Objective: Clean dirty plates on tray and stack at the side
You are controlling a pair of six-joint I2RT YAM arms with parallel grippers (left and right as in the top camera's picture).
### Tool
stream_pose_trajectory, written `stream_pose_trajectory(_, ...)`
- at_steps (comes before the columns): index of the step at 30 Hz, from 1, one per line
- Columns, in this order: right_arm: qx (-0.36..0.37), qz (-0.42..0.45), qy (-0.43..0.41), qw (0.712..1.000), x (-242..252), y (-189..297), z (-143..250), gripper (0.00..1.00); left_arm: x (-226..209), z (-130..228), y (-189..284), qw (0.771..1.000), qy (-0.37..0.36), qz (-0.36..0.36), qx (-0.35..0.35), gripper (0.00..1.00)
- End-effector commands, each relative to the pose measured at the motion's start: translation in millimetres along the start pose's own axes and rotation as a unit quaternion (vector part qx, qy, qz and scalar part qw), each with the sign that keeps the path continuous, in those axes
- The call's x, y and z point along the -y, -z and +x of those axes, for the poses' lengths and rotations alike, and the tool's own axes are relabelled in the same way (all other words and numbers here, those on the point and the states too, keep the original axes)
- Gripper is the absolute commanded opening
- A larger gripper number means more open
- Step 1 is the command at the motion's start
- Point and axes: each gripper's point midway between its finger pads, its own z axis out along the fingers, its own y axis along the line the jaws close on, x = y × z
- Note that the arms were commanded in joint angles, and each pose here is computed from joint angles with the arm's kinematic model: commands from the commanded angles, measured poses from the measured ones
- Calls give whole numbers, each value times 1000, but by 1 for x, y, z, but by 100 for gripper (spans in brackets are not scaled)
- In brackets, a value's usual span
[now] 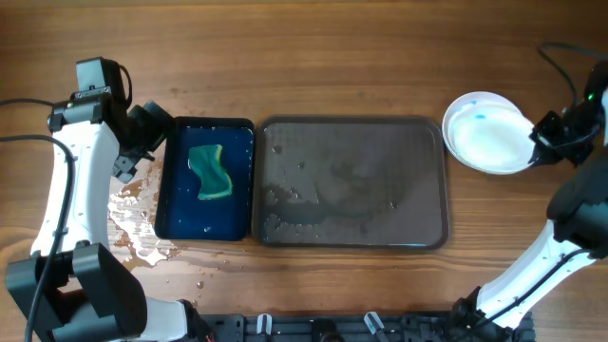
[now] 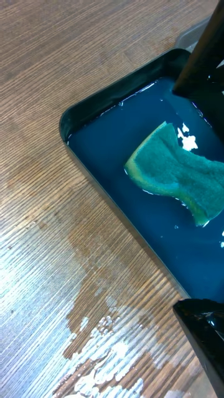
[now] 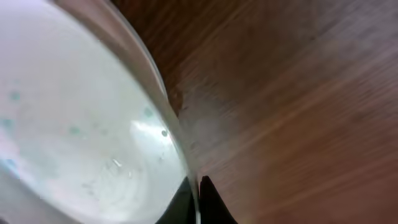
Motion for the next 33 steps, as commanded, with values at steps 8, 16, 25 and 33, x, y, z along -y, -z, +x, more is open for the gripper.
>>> stream_pose_trajectory(8,36,-54,14,998,-27,-6,-14,54,2,0,-1,1000,4,1,-2,100)
stream_pose_trajectory(16,69,-137,107,982,-75,41,-11,82,3,0,-1,1000,-12,1,0,100)
stream_pose_trajectory(25,291,-170,398,853,-178,187,83,100,30,-33,50,985,-133,57,92,100)
stream_pose_trajectory(33,391,-145,524,743,-187,254,190,99,50,-4,191,932,-248,141,225,100)
